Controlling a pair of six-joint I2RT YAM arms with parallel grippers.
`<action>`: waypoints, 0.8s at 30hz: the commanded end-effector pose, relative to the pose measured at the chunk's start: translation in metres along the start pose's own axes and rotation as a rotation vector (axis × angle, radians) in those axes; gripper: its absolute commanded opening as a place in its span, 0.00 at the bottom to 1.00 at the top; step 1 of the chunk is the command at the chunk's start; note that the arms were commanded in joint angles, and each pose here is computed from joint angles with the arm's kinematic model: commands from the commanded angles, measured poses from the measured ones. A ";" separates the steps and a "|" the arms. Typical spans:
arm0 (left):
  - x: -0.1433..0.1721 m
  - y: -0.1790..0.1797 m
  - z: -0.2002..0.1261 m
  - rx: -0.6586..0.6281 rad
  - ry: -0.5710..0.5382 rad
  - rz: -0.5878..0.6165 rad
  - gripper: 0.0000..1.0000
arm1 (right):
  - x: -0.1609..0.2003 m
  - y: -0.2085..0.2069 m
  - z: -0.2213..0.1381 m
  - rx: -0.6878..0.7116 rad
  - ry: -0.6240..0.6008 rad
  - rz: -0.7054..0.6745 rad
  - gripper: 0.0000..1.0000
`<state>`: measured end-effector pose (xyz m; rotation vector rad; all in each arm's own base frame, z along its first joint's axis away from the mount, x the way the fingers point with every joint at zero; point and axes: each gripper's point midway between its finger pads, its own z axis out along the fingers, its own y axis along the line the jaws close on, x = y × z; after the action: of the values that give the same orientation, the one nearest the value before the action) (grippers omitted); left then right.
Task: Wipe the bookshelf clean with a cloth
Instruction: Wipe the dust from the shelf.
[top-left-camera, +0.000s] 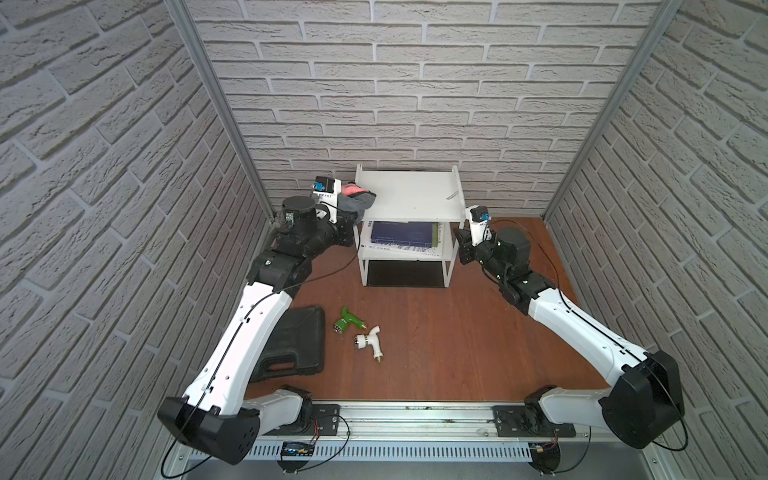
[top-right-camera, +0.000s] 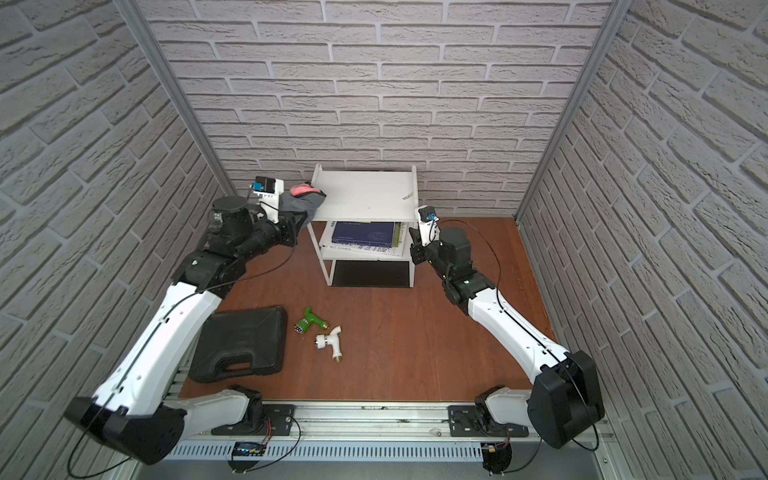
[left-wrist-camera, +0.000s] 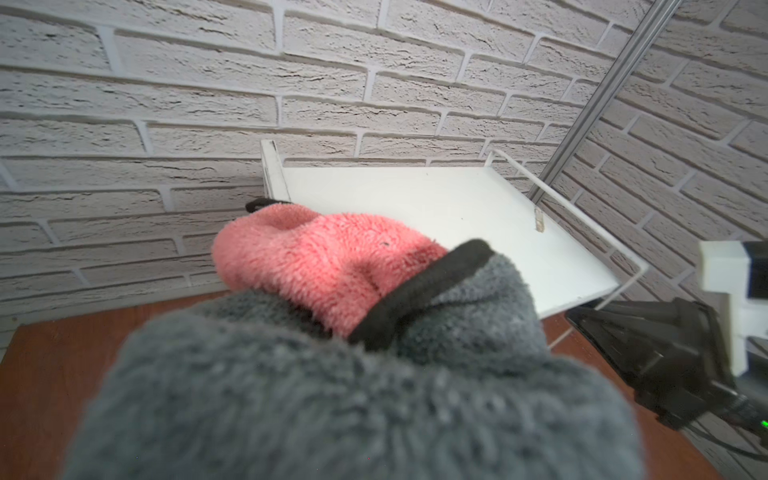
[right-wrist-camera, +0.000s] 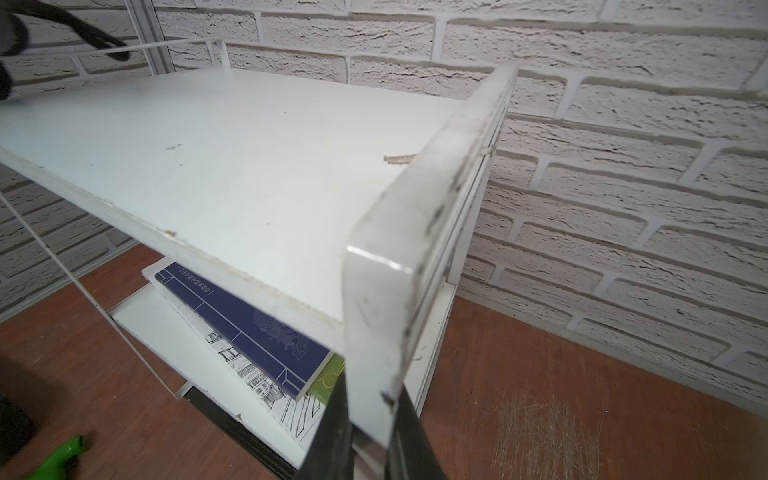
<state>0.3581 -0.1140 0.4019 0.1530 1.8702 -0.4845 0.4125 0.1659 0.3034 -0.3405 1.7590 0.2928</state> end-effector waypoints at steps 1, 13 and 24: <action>-0.023 -0.036 -0.013 0.165 -0.056 0.006 0.00 | -0.001 0.017 0.006 -0.065 0.003 0.027 0.03; -0.046 -0.111 0.070 0.425 0.023 0.050 0.00 | -0.008 0.017 0.000 -0.065 -0.008 0.045 0.03; -0.010 0.002 0.137 -0.275 0.081 0.087 0.00 | -0.008 0.018 0.001 -0.066 0.004 0.049 0.03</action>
<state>0.4666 -0.2117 0.3784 0.2493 1.9660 -0.4515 0.4120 0.1656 0.3038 -0.3338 1.7759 0.2981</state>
